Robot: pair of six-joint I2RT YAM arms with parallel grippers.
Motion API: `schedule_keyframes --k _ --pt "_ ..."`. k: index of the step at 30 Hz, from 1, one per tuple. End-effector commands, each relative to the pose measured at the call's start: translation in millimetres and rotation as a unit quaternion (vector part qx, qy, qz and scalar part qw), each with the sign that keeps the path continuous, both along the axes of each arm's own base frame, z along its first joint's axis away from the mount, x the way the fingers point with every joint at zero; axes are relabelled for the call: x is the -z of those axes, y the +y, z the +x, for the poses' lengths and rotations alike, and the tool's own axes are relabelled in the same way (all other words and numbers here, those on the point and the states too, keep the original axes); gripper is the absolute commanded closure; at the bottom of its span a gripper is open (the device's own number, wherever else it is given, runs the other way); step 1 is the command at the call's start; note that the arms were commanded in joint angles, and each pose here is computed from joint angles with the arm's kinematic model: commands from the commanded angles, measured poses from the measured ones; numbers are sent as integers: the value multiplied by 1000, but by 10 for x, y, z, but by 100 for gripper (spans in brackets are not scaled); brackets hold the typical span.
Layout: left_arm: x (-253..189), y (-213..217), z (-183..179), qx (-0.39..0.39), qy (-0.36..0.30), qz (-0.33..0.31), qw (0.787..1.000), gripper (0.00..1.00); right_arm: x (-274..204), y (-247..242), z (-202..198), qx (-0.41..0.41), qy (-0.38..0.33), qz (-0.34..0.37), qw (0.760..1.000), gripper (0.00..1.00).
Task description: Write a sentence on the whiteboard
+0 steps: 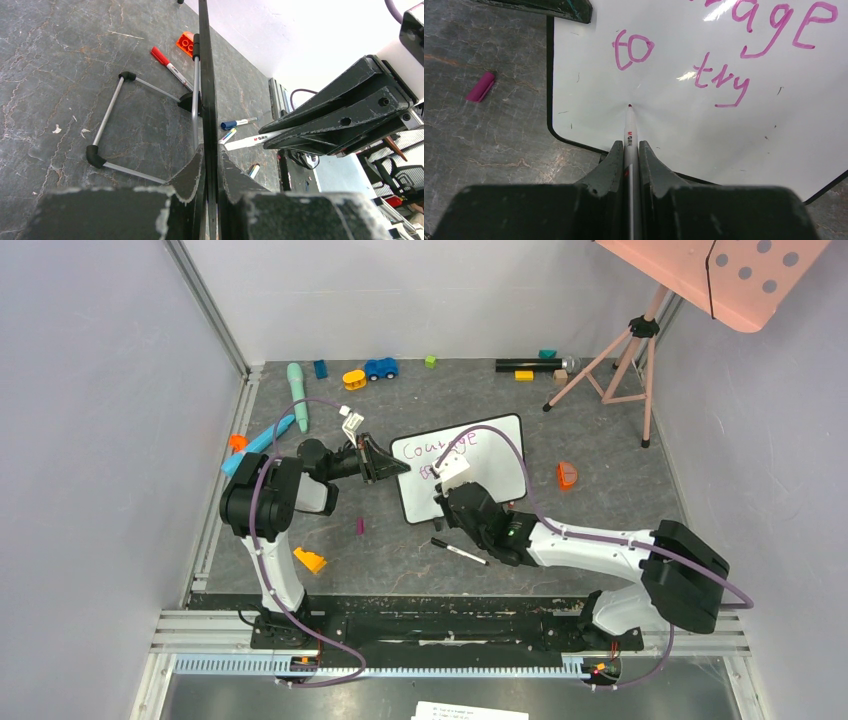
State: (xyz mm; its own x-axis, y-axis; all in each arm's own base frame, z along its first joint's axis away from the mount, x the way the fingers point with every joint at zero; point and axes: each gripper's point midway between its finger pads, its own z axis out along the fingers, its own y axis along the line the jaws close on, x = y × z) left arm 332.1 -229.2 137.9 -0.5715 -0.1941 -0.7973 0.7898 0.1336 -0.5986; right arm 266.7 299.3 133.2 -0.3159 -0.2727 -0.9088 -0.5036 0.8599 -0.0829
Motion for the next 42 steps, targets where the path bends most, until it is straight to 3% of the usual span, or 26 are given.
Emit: schedule_keyframes --k 1,20,42 --pt "-272 13 -29 2 -66 -10 998 98 -194 72 104 15 -25 13 999 100" --pt "-272 13 -27 2 -65 -10 998 98 -123 204 132 -3 -18 -3 1000 100" --pt "-275 12 -27 2 -66 -10 998 98 9 -73 63 22 -12 -31 999 100"
